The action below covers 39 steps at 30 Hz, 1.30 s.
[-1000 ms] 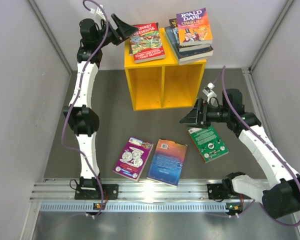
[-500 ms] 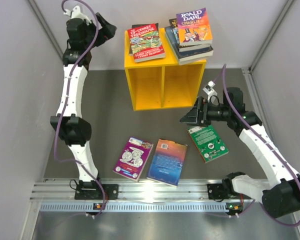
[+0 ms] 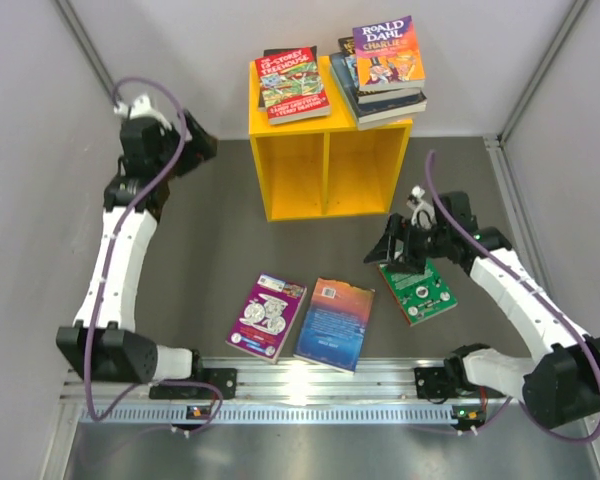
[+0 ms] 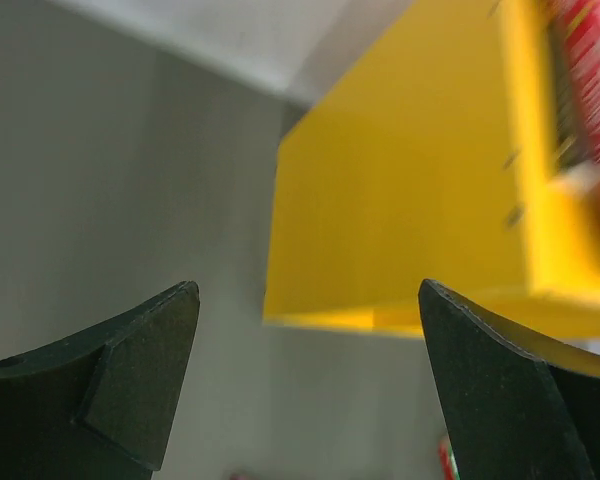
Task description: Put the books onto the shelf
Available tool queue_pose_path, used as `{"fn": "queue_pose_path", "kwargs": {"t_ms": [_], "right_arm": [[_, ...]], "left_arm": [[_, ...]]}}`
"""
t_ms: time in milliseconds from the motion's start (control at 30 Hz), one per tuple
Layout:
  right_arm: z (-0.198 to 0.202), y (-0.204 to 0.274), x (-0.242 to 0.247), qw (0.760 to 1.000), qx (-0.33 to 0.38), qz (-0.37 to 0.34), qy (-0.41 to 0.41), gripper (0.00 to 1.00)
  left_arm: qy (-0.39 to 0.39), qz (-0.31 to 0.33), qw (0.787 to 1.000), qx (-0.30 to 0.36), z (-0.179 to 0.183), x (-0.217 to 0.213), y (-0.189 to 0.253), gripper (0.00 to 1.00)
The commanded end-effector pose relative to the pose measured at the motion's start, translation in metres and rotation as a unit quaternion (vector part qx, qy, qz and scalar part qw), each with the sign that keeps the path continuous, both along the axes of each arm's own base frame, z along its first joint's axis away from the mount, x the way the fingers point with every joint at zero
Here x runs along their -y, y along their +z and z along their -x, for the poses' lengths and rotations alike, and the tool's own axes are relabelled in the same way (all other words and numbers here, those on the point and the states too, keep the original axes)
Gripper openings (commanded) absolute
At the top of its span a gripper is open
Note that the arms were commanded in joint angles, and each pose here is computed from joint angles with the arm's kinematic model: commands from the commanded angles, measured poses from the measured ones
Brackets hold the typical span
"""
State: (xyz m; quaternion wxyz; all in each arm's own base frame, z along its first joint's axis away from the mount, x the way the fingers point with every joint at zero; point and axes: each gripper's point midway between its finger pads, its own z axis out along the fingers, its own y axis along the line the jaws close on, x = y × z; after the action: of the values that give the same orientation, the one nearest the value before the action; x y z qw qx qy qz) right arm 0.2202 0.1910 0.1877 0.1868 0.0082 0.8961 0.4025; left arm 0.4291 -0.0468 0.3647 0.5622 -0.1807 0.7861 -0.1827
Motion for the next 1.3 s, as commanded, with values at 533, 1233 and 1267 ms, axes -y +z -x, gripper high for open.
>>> {"fn": "queue_pose_path", "kwargs": {"t_ms": [533, 1233, 1267], "right_arm": [[0.063, -0.173, -0.012, 0.983, -0.122, 0.135, -0.040, 0.79], [0.083, -0.236, -0.045, 0.972, -0.178, 0.129, -0.086, 0.65], [0.083, -0.237, -0.047, 0.972, -0.179, 0.124, -0.085, 0.63]], "left_arm": [[-0.118, 0.100, 0.966, -0.208, 0.190, 0.094, -0.164, 0.91], [-0.097, 0.037, 0.891, -0.442, 0.261, 0.098, -0.302, 0.86], [-0.100, 0.026, 0.885, -0.454, 0.263, 0.101, -0.310, 0.86]]}}
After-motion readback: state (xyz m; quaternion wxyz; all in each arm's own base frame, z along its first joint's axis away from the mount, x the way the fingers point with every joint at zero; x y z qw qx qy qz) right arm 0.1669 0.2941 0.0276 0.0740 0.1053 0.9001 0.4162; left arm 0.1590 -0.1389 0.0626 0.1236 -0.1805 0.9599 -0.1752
